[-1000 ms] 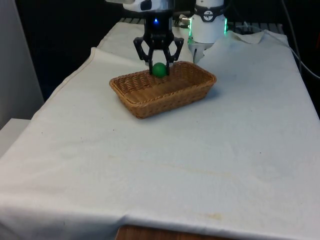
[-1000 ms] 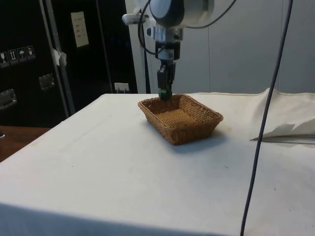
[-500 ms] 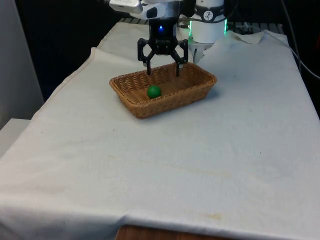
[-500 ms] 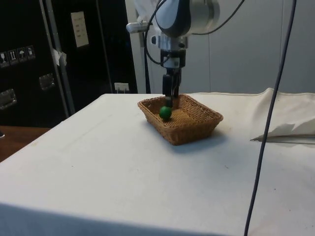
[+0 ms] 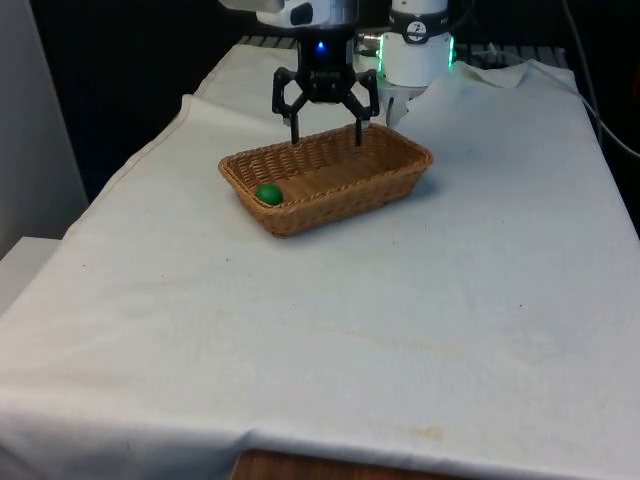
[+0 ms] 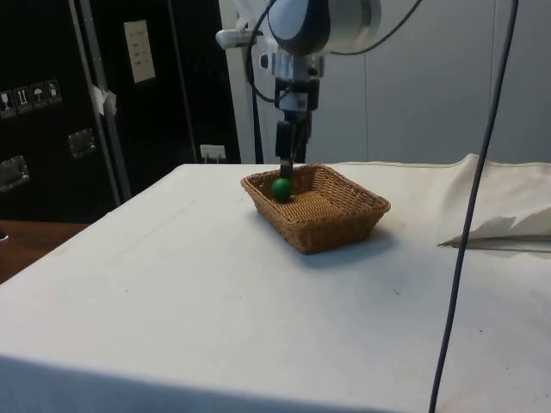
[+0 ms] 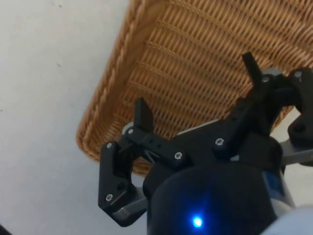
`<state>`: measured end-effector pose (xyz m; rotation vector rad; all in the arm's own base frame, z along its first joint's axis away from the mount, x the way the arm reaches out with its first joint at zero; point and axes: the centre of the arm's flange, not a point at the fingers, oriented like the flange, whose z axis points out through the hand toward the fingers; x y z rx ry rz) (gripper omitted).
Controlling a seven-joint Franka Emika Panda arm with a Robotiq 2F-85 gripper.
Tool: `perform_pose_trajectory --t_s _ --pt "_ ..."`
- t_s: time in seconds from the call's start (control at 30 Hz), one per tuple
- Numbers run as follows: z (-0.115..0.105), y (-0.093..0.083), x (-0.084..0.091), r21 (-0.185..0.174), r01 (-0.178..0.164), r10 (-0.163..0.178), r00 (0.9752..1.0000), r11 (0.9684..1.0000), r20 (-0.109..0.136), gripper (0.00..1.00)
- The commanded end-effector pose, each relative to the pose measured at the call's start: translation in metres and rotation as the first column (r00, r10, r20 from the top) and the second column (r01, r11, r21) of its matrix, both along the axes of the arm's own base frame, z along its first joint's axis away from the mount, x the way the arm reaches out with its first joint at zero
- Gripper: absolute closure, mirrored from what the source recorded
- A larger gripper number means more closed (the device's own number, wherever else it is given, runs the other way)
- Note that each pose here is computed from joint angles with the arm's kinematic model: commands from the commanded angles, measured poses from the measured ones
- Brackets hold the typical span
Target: Pick up the ball and place it into the basket.
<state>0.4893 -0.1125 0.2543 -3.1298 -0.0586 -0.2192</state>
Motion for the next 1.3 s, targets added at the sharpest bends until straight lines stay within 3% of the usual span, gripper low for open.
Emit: perform_pose_trajectory --t_s 0.0,0.03,0.3,0.63,0.67,0.73,0.9,0.97,1.0,1.07,1.27 --pt "0.004 0.000 0.002 0.004 0.000 0.000 1.0000 1.0000 0.004 0.00" --pt "0.007 0.000 0.005 -0.003 0.005 -0.005 1.0000 1.0000 -0.002 0.00" --pt "0.037 0.008 0.029 0.013 -0.001 0.000 0.9997 0.9999 0.024 0.00" --pt "0.057 0.017 0.055 0.005 -0.010 0.010 0.9991 0.9999 0.041 0.00" --pt "0.058 0.017 0.051 0.019 -0.013 0.012 0.9987 0.9997 0.049 0.00" --pt "0.057 0.018 0.063 -0.008 -0.013 0.013 0.9989 0.9999 0.046 0.00" --pt "0.056 0.017 0.075 -0.037 -0.021 0.023 0.9984 0.9991 0.053 0.00" --pt "0.056 0.017 0.079 -0.046 -0.024 0.026 0.9981 0.9987 0.056 0.00" --pt "0.057 0.018 0.077 -0.033 -0.024 0.026 0.9980 0.9992 0.058 0.00" --pt "0.056 0.017 0.085 -0.059 -0.028 0.032 0.9977 0.9979 0.060 0.00" --pt "0.059 0.018 0.090 -0.071 -0.047 0.052 0.9961 0.9963 0.072 0.00"
